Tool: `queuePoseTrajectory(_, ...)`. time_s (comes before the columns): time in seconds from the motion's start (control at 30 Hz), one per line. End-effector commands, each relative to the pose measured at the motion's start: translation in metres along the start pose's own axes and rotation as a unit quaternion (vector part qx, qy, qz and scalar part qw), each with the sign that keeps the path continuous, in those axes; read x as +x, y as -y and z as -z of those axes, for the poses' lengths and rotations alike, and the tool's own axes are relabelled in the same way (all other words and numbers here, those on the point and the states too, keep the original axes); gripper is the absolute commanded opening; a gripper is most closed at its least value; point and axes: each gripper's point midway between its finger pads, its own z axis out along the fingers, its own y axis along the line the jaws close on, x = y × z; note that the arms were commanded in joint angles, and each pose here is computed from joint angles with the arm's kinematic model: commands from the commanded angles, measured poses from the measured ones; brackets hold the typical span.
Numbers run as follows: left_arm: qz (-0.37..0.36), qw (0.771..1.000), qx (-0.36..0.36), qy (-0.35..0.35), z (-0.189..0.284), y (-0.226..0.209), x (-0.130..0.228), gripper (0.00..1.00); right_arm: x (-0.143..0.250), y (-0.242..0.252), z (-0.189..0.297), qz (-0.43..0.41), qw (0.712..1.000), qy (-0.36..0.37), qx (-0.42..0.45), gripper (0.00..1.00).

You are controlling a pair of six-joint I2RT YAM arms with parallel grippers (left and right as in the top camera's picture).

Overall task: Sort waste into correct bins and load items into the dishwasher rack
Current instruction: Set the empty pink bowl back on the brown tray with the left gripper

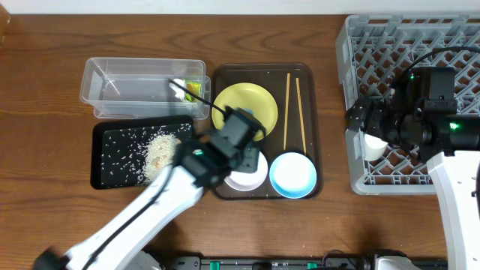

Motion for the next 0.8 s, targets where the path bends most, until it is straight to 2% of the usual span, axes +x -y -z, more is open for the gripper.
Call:
queuePoseTrajectory(0.0, 0.011, 0.998, -0.011, 0.059, 0.033, -0.018, -0.026, 0.65, 0.003, -0.012, -0.001, 0.028, 0.999, -0.009, -0.028, 0.99)
queuePoseTrajectory(0.2, 0.036, 0.994, -0.028, 0.104, 0.064, -0.053, -0.04, 0.66, 0.004, -0.021, 0.0, 0.043, 0.997, -0.01, -0.055, 0.99)
queuePoseTrajectory(0.43, -0.005, 0.995, -0.04, 0.095, 0.07, -0.059, -0.034, 0.67, 0.004, -0.021, 0.0, 0.043, 0.997, -0.01, -0.055, 0.99)
queuePoseTrajectory(0.57, -0.008, 0.995, -0.039, 0.096, 0.071, -0.059, -0.033, 0.79, 0.002, -0.022, 0.0, 0.038, 0.998, -0.008, -0.056, 0.99)
queuePoseTrajectory(0.77, -0.006, 0.994, -0.037, 0.099, 0.072, -0.059, -0.034, 0.84, 0.001, -0.022, 0.0, 0.032, 0.998, -0.005, -0.056, 0.99)
